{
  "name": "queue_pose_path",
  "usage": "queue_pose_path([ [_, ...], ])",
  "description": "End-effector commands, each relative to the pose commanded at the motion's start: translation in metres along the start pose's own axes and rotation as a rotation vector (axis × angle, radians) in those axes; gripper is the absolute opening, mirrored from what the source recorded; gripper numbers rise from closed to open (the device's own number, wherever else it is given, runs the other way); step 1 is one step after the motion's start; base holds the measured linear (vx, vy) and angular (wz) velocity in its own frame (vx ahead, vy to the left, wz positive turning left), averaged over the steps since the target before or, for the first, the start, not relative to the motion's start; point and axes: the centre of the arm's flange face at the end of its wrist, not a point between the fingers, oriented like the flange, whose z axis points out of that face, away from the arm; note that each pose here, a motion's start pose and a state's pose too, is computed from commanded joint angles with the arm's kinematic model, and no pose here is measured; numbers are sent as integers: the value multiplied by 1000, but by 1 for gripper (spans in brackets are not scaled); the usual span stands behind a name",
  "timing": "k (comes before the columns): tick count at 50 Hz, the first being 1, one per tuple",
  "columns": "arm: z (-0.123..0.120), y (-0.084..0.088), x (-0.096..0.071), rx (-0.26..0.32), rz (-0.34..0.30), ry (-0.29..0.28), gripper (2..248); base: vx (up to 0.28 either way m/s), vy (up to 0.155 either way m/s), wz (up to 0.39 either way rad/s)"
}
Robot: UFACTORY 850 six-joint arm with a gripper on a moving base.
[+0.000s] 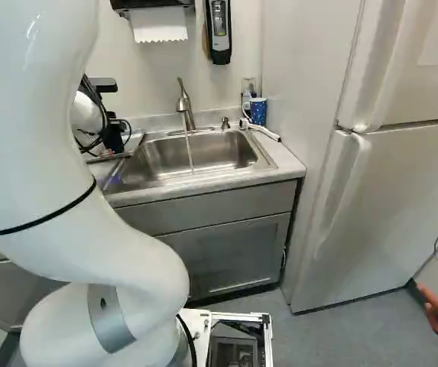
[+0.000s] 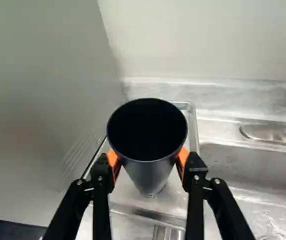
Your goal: Rinse the cup and place it in the tray
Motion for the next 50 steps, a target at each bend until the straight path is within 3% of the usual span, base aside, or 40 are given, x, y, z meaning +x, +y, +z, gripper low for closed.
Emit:
queue_pose_path([
  [1, 0, 0, 0, 0, 0, 0, 149, 0, 0, 0],
  [5, 0, 0, 0, 0, 0, 0, 149, 0, 0, 0],
  [6, 0, 0, 0, 0, 0, 0, 182, 0, 0, 0],
  [10, 0, 0, 0, 0, 0, 0, 182, 0, 0, 0],
  [11, 0, 0, 0, 0, 0, 0, 217, 0, 0, 0],
  [15, 0, 0, 0, 0, 0, 0, 217, 0, 0, 0],
  [16, 0, 0, 0, 0, 0, 0, 247, 0, 0, 0],
  [34, 0, 0, 1, 0, 0, 1, 247, 0, 0, 0],
  [50, -9, -1, 13, 4, 2, 30, 247, 0, 0, 0],
])
